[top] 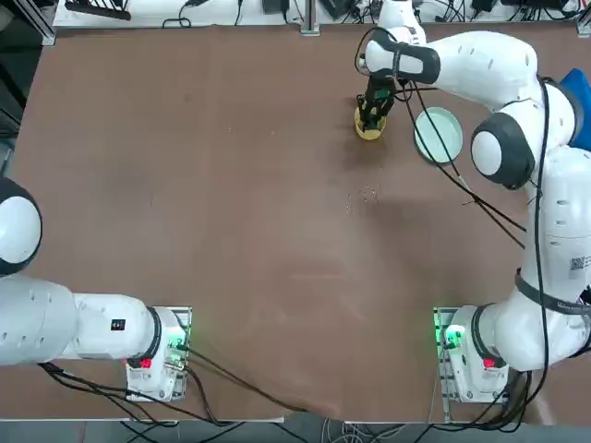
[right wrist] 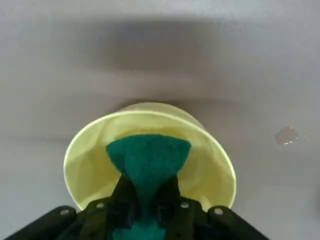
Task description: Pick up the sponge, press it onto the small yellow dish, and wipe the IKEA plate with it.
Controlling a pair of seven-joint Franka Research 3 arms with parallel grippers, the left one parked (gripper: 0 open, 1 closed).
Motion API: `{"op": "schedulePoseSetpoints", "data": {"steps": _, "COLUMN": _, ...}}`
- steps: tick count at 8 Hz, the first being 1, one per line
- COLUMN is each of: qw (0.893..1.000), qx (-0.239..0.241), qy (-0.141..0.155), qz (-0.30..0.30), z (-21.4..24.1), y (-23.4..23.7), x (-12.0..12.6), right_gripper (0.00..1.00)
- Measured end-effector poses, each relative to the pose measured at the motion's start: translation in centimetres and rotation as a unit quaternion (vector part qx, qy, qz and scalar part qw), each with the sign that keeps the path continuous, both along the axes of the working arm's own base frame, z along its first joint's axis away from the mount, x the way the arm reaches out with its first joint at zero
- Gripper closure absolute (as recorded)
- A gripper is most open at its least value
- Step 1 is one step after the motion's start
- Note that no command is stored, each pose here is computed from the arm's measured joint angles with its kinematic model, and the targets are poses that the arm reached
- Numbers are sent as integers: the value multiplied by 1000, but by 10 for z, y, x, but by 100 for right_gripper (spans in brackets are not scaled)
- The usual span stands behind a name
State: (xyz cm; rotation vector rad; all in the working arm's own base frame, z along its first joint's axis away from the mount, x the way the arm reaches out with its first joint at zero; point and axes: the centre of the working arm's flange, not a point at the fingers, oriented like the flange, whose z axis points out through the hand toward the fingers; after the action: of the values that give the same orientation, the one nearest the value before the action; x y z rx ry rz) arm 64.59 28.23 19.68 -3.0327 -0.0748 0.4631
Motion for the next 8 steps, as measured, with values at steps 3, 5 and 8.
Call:
{"op": "schedulePoseSetpoints", "data": {"steps": 3, "qw": 1000, "qx": 3, "qy": 0, "qz": 9, "z": -1, "y": 0, "x": 1, "right_gripper": 78}}
{"op": "schedulePoseSetpoints", "data": {"steps": 5, "qw": 1000, "qx": 5, "qy": -1, "qz": 13, "z": -1, "y": -1, "x": 1, "right_gripper": 78}}
{"op": "schedulePoseSetpoints", "data": {"steps": 8, "qw": 1000, "qx": 7, "qy": -2, "qz": 20, "z": -1, "y": -1, "x": 1, "right_gripper": 78}}
